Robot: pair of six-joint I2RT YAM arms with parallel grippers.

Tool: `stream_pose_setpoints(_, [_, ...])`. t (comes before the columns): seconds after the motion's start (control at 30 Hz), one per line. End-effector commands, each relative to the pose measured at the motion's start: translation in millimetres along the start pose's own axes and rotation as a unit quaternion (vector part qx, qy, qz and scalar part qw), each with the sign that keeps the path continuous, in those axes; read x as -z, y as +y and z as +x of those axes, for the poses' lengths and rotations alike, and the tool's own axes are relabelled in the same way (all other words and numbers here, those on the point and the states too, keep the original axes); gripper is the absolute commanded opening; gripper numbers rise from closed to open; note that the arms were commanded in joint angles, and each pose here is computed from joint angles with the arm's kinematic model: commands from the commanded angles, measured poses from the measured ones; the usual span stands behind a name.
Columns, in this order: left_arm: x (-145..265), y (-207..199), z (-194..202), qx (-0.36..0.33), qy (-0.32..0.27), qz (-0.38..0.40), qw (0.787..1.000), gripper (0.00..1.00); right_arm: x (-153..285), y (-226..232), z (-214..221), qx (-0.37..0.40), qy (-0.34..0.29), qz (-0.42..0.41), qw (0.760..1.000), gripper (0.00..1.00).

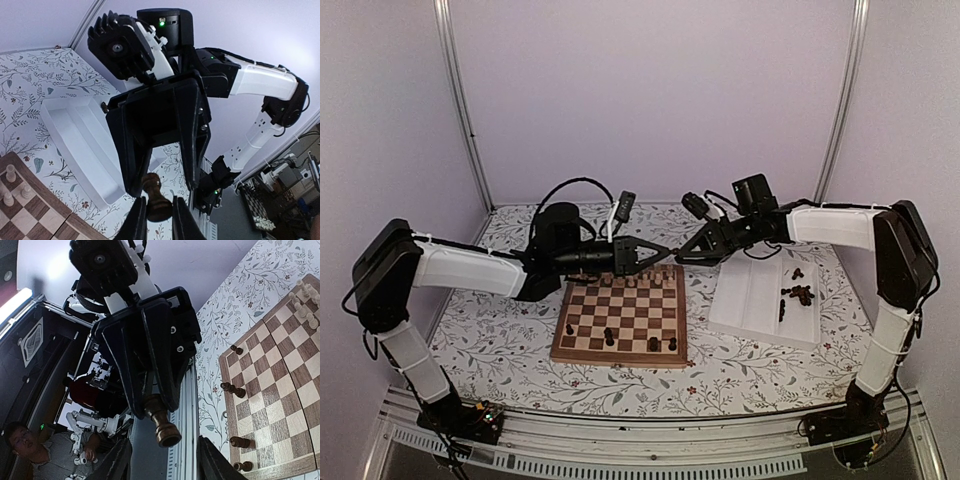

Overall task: Set up the chess pieces on the board
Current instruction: Place the chess piece on the chessboard.

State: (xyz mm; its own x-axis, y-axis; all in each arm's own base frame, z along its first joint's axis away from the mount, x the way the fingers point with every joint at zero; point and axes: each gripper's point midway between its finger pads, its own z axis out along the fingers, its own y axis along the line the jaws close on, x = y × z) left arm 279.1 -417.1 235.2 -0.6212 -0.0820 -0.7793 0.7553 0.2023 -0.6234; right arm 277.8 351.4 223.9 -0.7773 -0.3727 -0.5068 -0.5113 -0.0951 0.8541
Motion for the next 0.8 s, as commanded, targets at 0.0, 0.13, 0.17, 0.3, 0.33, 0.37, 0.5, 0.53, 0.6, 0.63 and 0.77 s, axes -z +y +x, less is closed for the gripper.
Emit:
stream_pose_setpoints(0.0, [-7.6, -6.5, -3.3, -0.016, -0.003, 0.016, 1.000, 0.16, -4.9, 8.9, -2.5, 0.007, 0.009, -0.029, 1.000, 0.44])
stream_pose_setpoints(0.13, [-9.8, -6.1, -0.3, -0.012, 0.001, 0.018, 1.000, 0.16, -5.0, 10.0, -3.5, 0.007, 0.011, -0.036, 0.999, 0.39])
stream_pose_setpoints(0.17, [-10.1, -5.8, 0.0, -0.012, 0.002, 0.018, 1.000, 0.16, -5.0, 10.1, -3.2, 0.006, 0.011, -0.037, 0.999, 0.37])
stream_pose_setpoints(0.3, [-10.6, -5.0, 1.1, -0.011, 0.003, 0.017, 1.000, 0.16, -5.1, 10.0, -2.7, 0.004, 0.012, -0.040, 0.999, 0.31])
stream_pose_setpoints(0.33, [-10.9, -4.9, 1.5, -0.011, 0.003, 0.017, 1.000, 0.16, -5.3, 10.6, -3.0, 0.006, 0.012, -0.040, 0.999, 0.31])
stream_pose_setpoints(0.37, [-11.2, -5.1, 1.1, -0.011, 0.003, 0.018, 1.000, 0.16, -5.5, 10.5, -2.9, 0.004, 0.012, -0.040, 0.999, 0.30])
stream_pose_setpoints(0.5, [-12.9, -7.4, 2.6, -0.010, 0.006, 0.023, 1.000, 0.16, -5.2, 10.9, -4.9, 0.007, 0.011, -0.041, 0.999, 0.26])
stream_pose_setpoints(0.53, [-13.3, -8.0, 2.8, -0.010, 0.006, 0.025, 1.000, 0.16, -5.3, 10.7, -5.0, 0.006, 0.011, -0.043, 0.999, 0.26])
stream_pose_setpoints(0.6, [-13.5, -7.5, 3.7, -0.009, 0.008, 0.024, 1.000, 0.16, -5.4, 10.9, -5.0, 0.004, 0.012, -0.044, 0.999, 0.23])
stream_pose_setpoints(0.63, [-13.5, -7.5, 3.9, -0.009, 0.008, 0.025, 1.000, 0.16, -5.4, 9.8, -4.9, 0.003, 0.012, -0.044, 0.999, 0.22])
stream_pose_setpoints(0.77, [-14.1, -7.4, 6.1, -0.007, 0.012, 0.026, 1.000, 0.16, -5.6, 8.7, -5.4, 0.003, 0.012, -0.044, 0.999, 0.14])
